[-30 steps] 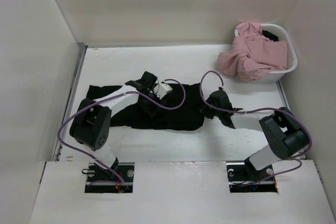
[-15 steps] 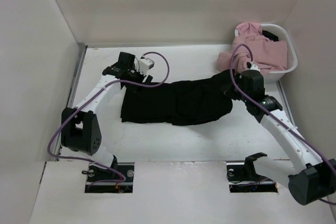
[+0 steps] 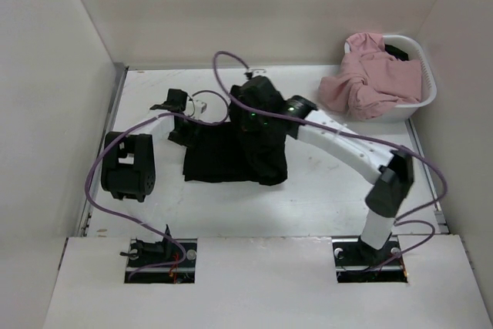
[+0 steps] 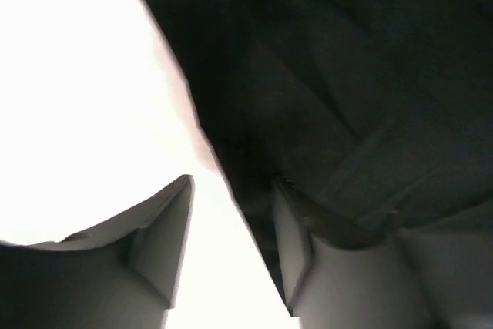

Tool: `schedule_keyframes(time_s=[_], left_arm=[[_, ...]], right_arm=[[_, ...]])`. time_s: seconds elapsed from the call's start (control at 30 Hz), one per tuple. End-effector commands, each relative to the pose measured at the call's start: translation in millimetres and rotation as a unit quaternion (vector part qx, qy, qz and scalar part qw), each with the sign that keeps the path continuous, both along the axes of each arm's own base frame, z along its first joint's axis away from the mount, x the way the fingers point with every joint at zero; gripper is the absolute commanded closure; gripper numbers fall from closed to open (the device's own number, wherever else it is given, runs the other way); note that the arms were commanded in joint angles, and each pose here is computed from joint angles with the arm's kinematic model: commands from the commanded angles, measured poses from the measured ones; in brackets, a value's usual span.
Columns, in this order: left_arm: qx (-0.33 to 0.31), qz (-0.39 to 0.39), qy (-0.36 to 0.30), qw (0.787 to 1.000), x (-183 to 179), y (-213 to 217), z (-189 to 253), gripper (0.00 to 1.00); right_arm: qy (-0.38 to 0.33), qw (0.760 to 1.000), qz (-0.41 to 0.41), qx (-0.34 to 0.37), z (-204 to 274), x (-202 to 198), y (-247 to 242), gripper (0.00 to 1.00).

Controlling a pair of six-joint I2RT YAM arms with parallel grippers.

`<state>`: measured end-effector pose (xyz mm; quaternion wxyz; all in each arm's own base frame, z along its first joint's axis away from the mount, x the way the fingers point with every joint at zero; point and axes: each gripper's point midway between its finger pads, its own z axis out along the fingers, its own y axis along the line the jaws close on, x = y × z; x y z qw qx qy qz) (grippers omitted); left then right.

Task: Fold and stack the trousers
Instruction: Fold the trousers

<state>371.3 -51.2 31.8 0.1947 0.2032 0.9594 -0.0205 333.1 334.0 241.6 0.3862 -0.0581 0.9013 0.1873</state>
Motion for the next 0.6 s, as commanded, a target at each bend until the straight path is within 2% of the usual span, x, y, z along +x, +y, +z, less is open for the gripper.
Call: schedule_keyframes(time_s=[0.0,0.07,0.13,0.3,0.43,0.47,0.5,0.57], left_arm=[[0.009,0.039,-0.030,0.999,16,22,-4,0.63],[0.000,0.048,-0.018,0.999,14,27,-14,0.72],[-0.021,0.056,-0.010,0.998,13,28,-20,0.76],[-0.068,0.089,0.007,0.994,16,35,-29,0.77],[-0.088,0.113,0.012,0.990,21,45,-33,0.78],[-0.092,0.114,0.013,0.989,21,46,-34,0.78],[-0.095,0.116,0.014,0.989,21,46,-35,0.78],[-0.101,0.119,0.014,0.988,22,48,-35,0.77]], right_arm=[[-0.023,0.999,0.014,0.019,15,5,49,1.00],[-0.025,0.999,0.009,0.037,8,12,76,1.00],[-0.021,0.997,-0.009,0.075,4,18,99,1.00],[-0.004,0.987,-0.042,0.153,-10,24,149,0.99],[-0.032,0.979,-0.016,0.200,-5,17,186,0.93],[-0.048,0.976,-0.004,0.211,1,16,193,0.91],[-0.065,0.973,0.010,0.222,8,16,200,0.84],[-0.091,0.968,0.033,0.233,15,17,210,0.60]])
